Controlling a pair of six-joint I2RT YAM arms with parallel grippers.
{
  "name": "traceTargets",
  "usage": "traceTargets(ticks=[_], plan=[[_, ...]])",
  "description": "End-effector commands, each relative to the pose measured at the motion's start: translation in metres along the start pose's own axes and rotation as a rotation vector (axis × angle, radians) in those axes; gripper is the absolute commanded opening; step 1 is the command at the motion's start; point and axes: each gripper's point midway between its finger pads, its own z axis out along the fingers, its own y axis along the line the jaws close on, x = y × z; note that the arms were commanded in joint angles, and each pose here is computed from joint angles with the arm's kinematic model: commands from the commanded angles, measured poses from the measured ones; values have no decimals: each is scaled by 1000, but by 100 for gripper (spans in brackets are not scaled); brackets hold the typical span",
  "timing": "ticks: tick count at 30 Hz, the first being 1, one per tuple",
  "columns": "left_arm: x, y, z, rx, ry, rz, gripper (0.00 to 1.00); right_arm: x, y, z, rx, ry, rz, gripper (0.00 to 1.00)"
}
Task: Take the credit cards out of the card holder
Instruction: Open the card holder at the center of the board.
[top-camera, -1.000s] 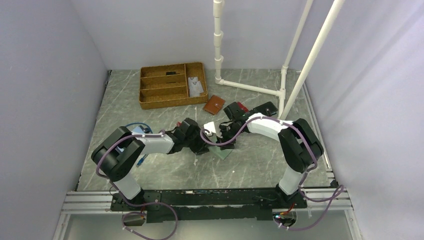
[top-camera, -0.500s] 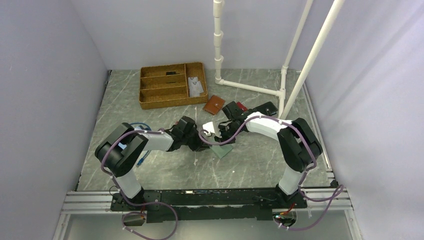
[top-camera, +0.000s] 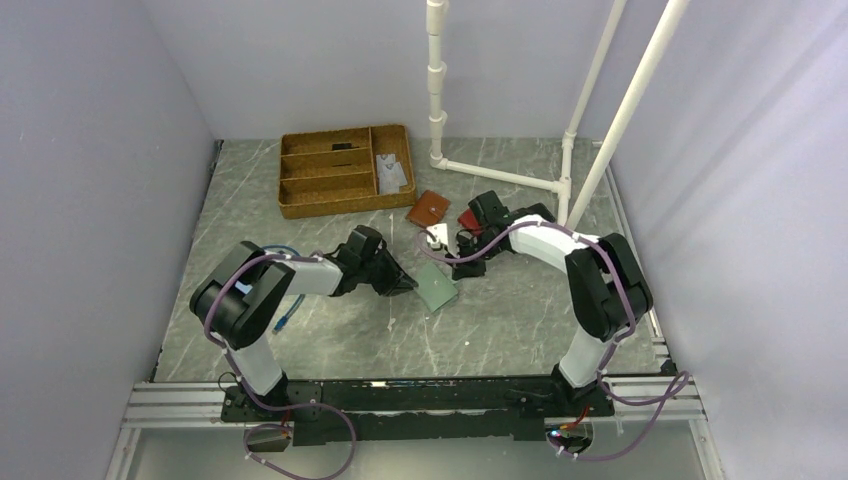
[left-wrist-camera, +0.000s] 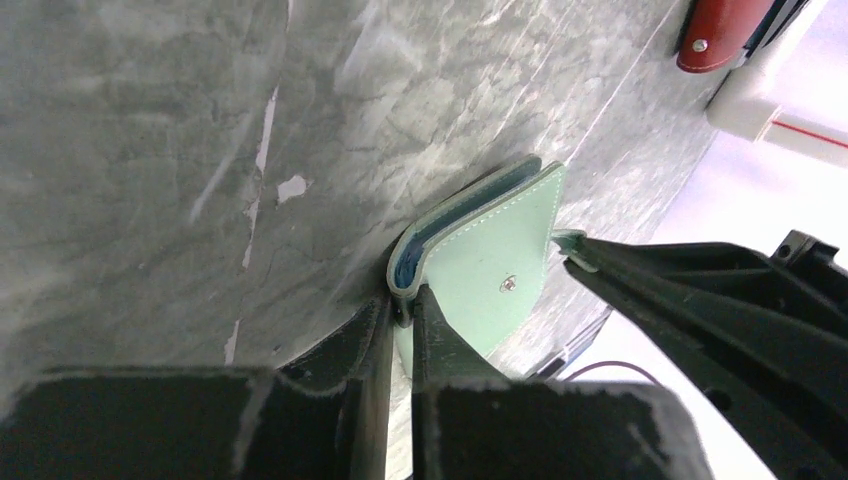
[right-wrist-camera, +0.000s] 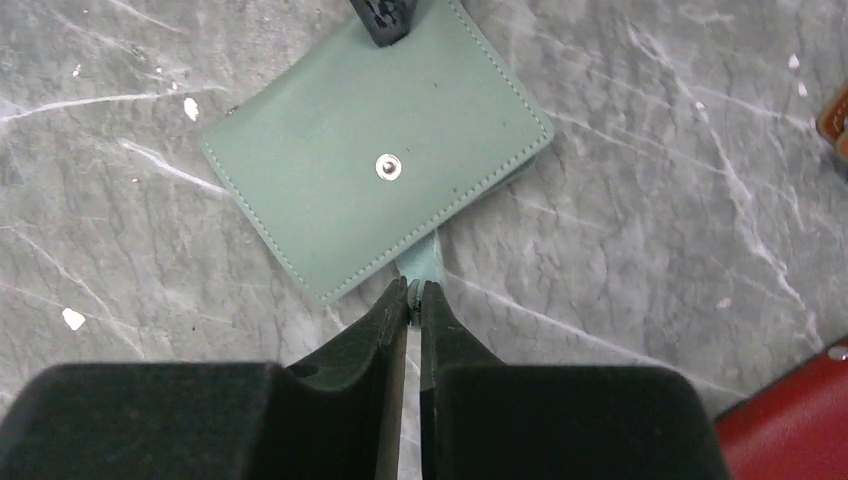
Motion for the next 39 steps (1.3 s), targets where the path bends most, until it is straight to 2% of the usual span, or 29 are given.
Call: traceTargets(ticks=[1,4,7,9,16,20,25,32,36,37,39], plan=[[-12,81,-3,-302,-57,58,9,4,-21,-22,91,28,61,9],[-16,73,-7,-298,-49,118,12,13,-26,-24,93,45,150,27],[-19,61,-11,-274,-40,194,17,3,-21,-28,51,-15,207,37],[-20,52,-14,-249,-29,245,26,-7,-19,-31,35,-53,246,41],[-19,20,-38,-108,-54,386,57,-44,-8,-46,-75,-193,367,44],[-14,0,-58,-8,-70,472,63,-58,3,-53,-111,-252,405,45],[2,-24,-77,158,-74,539,67,-54,0,-49,-84,-235,504,48],[17,-25,-91,191,-118,601,77,-51,-2,-44,-92,-197,531,49],[12,-29,-103,223,-182,582,92,-54,-3,-49,-80,-197,511,51],[10,-33,-108,237,-206,576,98,-55,-3,-50,-81,-199,507,51],[5,-35,-114,251,-241,544,99,-56,-2,-50,-82,-200,503,51]])
